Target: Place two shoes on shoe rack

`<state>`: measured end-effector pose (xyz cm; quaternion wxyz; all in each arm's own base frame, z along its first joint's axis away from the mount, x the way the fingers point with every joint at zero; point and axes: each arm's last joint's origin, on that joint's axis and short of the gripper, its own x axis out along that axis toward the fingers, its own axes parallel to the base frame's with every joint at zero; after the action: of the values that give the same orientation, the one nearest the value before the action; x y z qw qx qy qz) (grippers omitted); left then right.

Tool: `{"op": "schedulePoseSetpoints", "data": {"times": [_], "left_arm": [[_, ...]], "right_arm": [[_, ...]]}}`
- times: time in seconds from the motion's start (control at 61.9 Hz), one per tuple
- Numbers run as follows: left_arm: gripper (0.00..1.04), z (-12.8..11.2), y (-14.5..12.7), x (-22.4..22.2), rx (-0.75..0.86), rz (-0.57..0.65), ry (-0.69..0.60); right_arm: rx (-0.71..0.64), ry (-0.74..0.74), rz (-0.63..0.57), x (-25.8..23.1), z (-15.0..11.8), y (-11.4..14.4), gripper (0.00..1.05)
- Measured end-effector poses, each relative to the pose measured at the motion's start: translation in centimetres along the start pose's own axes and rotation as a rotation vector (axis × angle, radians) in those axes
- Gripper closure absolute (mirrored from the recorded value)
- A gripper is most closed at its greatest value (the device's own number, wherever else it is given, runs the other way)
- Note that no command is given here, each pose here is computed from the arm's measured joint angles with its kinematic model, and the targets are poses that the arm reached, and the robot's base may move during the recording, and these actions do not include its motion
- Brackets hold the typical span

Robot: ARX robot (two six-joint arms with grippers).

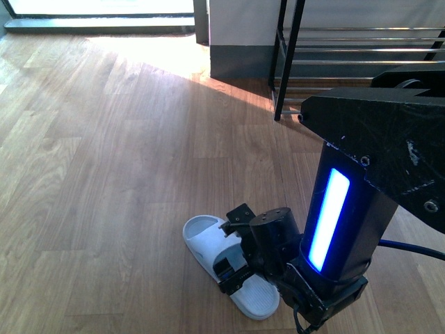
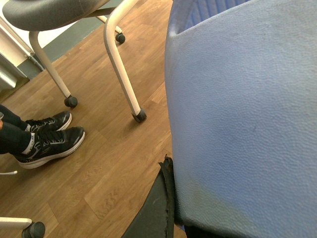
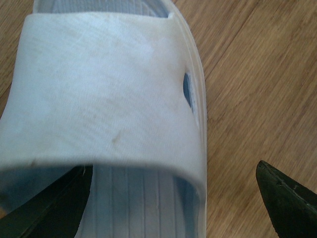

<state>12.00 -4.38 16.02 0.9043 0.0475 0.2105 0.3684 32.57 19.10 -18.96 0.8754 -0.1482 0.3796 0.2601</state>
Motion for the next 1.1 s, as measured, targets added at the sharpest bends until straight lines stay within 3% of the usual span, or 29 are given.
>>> {"op": "schedulePoseSetpoints", "data": {"times": [0.242,0.905,1.099], "left_arm": [[1.03,0.0,0.0,0.0,0.000,0.000,0.000],[1.03,0.0,0.0,0.0,0.000,0.000,0.000],[1.03,0.0,0.0,0.0,0.000,0.000,0.000]], "right_arm": [[-0.001,-0.039,-0.020,1.0,1.2,0.1,0.11],[0.005,-0.057,-0.090,1.3,0.8,0.1,1.03],[-0.016,-0.085,-0.143,-3.5,2.8,-3.0,1.03]]}}
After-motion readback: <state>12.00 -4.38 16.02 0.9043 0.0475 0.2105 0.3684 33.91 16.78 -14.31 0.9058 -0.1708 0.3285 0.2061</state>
